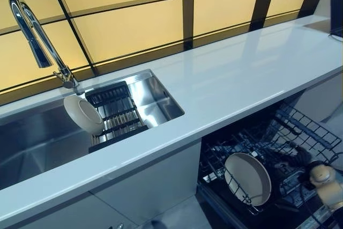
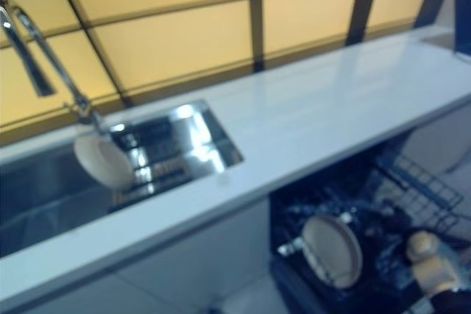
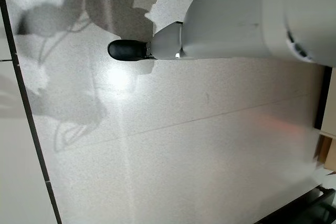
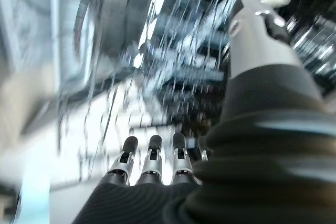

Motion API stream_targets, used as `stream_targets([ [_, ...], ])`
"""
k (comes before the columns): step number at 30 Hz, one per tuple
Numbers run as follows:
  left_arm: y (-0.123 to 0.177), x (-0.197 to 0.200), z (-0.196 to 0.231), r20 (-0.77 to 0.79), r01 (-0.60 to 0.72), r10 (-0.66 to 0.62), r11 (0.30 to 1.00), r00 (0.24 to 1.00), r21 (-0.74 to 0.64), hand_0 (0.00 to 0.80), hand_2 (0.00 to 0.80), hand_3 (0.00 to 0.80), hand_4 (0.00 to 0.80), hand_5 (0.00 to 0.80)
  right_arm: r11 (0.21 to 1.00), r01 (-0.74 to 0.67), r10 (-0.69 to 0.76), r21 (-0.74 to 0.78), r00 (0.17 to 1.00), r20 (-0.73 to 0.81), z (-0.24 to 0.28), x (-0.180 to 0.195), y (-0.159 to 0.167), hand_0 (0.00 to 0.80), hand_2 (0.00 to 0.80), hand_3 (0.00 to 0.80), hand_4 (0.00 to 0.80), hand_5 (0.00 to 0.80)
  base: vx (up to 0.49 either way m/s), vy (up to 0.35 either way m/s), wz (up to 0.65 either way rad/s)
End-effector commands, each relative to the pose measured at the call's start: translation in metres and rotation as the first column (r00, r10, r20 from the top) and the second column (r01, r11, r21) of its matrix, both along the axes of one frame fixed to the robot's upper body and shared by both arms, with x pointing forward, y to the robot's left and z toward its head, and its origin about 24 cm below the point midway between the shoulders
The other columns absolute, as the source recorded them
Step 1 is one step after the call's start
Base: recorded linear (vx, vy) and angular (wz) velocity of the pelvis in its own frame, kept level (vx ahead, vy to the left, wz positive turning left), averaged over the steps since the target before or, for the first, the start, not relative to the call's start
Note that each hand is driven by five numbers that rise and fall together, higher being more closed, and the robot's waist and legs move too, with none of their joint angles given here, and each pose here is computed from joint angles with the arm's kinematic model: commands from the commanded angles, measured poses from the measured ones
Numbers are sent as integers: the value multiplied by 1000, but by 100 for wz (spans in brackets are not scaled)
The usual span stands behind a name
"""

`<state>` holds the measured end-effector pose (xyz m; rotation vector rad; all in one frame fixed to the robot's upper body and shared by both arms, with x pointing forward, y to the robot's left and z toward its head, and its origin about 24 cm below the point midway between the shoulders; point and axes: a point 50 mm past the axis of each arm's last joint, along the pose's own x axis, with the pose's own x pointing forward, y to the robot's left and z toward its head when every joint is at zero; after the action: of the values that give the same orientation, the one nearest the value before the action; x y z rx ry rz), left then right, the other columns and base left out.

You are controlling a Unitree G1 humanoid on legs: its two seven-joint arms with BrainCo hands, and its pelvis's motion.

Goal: Take plates into dishwasher

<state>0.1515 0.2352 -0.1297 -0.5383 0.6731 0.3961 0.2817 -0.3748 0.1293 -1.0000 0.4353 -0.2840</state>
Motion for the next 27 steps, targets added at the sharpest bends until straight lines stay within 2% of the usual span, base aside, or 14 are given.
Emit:
stream_targets([
  [1,31,2,9,2,-30,30,995,1000,90,0,0,0,0,0,1000,23,-23,-6,998,66,33,0,-16,0,0,0,0,0,43,0,-5],
  [7,36,-3,7,-23,-27,30,994,999,102,0,0,0,0,0,997,59,-51,-57,990,133,81,-6,-41,0,0,0,0,0,27,1,-2],
  [10,37,-8,5,-40,-19,23,994,999,107,0,0,0,0,0,986,-8,43,-164,977,208,110,0,-35,0,0,0,0,0,35,1,-2],
  [15,37,-10,4,-51,-20,26,994,998,106,0,0,0,0,0,966,-74,136,-249,961,242,130,9,-19,0,0,0,0,0,3,1,1],
  [16,36,-11,3,-53,-22,28,994,998,106,0,0,0,0,0,932,-98,187,-349,954,233,140,12,-10,0,0,0,0,0,10,5,5],
  [19,35,-10,3,-51,-26,31,994,998,106,0,0,0,0,0,897,-87,209,-434,947,243,152,15,-5,0,0,0,0,0,1,2,3],
  [22,32,-7,4,-46,-33,38,994,998,103,0,0,0,0,0,813,-3,191,-582,946,261,172,19,1,0,0,0,0,0,-28,10,6],
  [24,32,-6,4,-51,-36,41,994,998,105,0,0,0,0,0,795,13,202,-606,937,285,182,22,7,0,0,0,0,0,-16,6,13],
  [27,33,-6,4,-59,-55,61,993,996,108,0,0,0,0,0,708,20,282,-706,908,309,208,31,32,0,0,0,0,0,-14,9,16],
])
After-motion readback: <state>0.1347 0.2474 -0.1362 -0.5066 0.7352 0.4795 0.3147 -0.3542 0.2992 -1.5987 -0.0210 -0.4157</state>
